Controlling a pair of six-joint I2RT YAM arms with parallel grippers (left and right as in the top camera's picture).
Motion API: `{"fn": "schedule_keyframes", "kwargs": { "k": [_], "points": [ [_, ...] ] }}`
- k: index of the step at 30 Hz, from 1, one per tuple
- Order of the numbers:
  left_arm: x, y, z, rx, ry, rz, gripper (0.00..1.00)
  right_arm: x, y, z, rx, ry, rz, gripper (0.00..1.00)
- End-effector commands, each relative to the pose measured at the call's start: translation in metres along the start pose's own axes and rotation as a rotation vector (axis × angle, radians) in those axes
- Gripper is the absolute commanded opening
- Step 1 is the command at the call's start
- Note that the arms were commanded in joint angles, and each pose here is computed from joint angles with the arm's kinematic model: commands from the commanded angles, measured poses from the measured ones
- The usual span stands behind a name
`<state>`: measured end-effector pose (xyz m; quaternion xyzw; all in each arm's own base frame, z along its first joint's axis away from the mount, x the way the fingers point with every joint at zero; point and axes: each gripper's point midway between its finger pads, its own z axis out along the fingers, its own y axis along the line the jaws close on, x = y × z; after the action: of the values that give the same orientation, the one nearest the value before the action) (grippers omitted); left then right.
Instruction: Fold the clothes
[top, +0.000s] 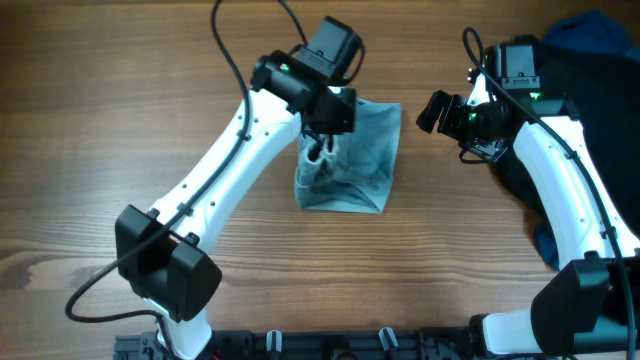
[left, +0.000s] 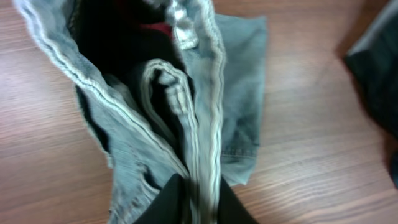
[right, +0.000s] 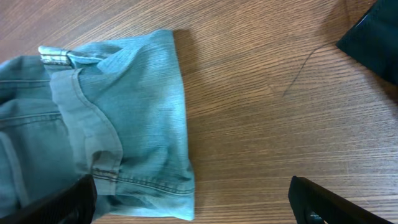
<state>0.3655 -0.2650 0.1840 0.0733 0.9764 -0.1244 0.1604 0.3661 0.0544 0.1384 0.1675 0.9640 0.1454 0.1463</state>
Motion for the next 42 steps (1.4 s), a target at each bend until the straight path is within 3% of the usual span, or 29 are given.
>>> {"fn": "schedule_keyframes", "kwargs": {
  "k": [1,2,3,4,15,18,21,24,32,42],
  "points": [
    [-0.001,-0.027,-0.003,0.053,-0.020,0.039,0.41,-0.003,0.007,-0.001,-0.028,0.006,0.016,1.00],
    [0.000,-0.030,-0.003,0.057,-0.023,0.044,0.44,-0.003,0.008,-0.001,-0.031,0.007,0.016,1.00],
    [0.000,-0.034,-0.003,0.063,-0.027,0.052,0.58,-0.003,0.008,-0.001,-0.031,0.007,0.016,1.00],
    [0.001,-0.036,-0.003,0.065,-0.026,0.056,0.60,-0.003,0.008,-0.001,-0.031,0.007,0.016,1.00],
    [-0.005,-0.026,-0.005,0.051,-0.041,0.044,0.58,-0.003,0.008,-0.001,-0.032,0.006,0.016,1.00],
    [-0.018,-0.006,-0.012,0.003,-0.084,0.011,0.61,-0.002,0.025,-0.003,-0.126,0.017,-0.020,1.00],
    [-0.036,0.027,-0.026,-0.080,-0.154,-0.039,0.70,-0.003,0.055,-0.010,-0.295,0.024,-0.088,1.00],
    [-0.054,0.067,-0.045,-0.135,-0.214,-0.118,1.00,-0.007,0.066,-0.014,-0.356,0.015,-0.093,1.00],
    [-0.069,0.153,-0.063,-0.184,-0.235,-0.316,1.00,-0.016,0.058,-0.005,-0.303,-0.039,-0.233,1.00],
    [-0.071,0.168,-0.066,-0.184,-0.237,-0.352,1.00,-0.007,0.069,0.053,-0.446,0.078,-0.366,1.00]
  ]
}}
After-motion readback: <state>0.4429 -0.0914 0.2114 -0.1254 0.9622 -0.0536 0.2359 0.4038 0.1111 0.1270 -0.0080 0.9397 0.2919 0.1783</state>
